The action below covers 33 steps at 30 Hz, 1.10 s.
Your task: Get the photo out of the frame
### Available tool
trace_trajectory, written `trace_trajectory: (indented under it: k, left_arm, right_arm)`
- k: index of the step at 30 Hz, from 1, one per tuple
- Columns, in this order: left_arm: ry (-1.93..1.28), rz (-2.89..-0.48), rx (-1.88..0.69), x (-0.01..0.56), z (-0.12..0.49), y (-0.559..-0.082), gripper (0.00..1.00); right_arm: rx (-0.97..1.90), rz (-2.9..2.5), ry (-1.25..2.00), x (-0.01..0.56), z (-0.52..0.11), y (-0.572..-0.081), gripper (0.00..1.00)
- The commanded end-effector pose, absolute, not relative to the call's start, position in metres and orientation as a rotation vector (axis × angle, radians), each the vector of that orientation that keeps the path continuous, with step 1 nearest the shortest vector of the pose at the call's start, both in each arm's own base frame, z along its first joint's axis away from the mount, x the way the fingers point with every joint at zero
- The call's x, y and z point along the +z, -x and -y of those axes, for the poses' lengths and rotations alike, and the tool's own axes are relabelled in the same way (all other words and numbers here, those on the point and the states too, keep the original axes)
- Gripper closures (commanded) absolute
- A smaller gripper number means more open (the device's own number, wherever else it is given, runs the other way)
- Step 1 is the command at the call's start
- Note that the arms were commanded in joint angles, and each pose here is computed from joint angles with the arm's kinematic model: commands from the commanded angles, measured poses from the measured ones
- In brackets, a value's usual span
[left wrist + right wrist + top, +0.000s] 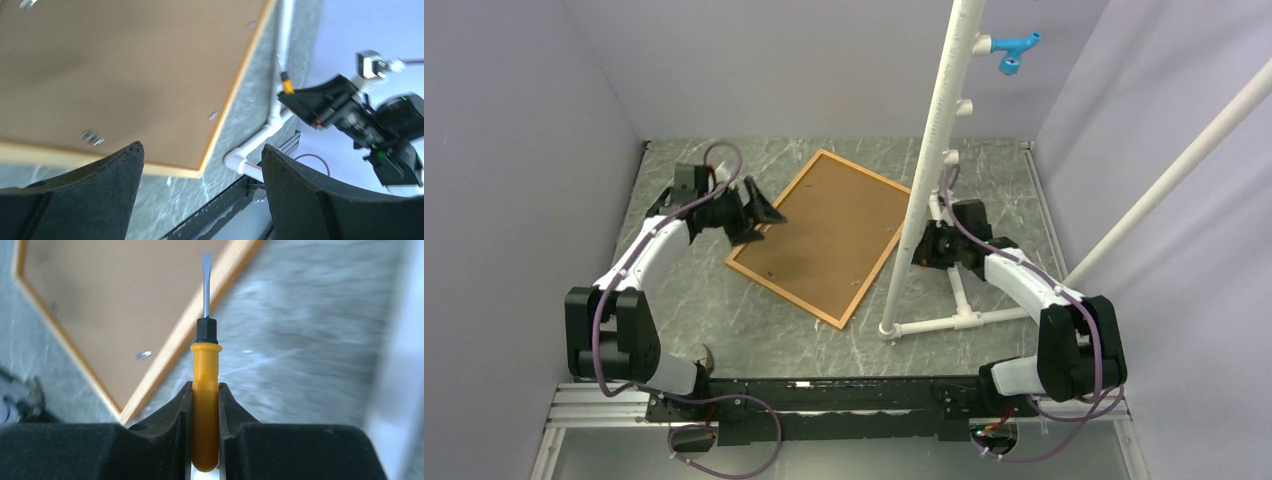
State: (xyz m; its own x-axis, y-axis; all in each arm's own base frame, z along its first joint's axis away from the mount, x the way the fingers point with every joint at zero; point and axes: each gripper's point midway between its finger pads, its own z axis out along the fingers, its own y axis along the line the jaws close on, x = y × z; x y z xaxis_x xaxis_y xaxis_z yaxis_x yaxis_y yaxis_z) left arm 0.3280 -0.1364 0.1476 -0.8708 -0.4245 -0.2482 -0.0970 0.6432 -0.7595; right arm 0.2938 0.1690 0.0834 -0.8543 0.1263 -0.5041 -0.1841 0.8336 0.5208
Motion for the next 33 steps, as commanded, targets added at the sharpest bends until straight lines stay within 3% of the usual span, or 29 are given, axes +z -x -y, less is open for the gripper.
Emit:
trace_trajectory:
  k: [1, 6, 11, 17, 33]
  left_arm:
    - [0.020, -2.283, -1.080, 0.240, 0.182, -0.352, 0.11]
    - [-0.144, -2.239, -1.086, 0.274, 0.210, -0.380, 0.11]
    - [-0.174, -2.357, -0.999, 0.226, 0.202, -0.384, 0.12]
    - [-0.193, -2.397, -1.039, 0.207, 0.204, -0.375, 0.12]
    - [-0.210, -2.389, -1.072, 0.206, 0.208, -0.372, 0.11]
  right_arm:
    - [0.450, -2.459, -0.247, 0.082, -0.092, -0.306, 1.00]
    - [0.210, -2.407, -0.476, 0.087, -0.023, -0.313, 1.00]
    - [0.065, -2.429, -0.637, 0.066, 0.020, -0.316, 1.00]
    - [-0.079, -2.456, -0.696, 0.049, 0.042, -0.322, 1.00]
    - [-0.195, -2.544, -0.716, 0.020, 0.054, -0.311, 0.75]
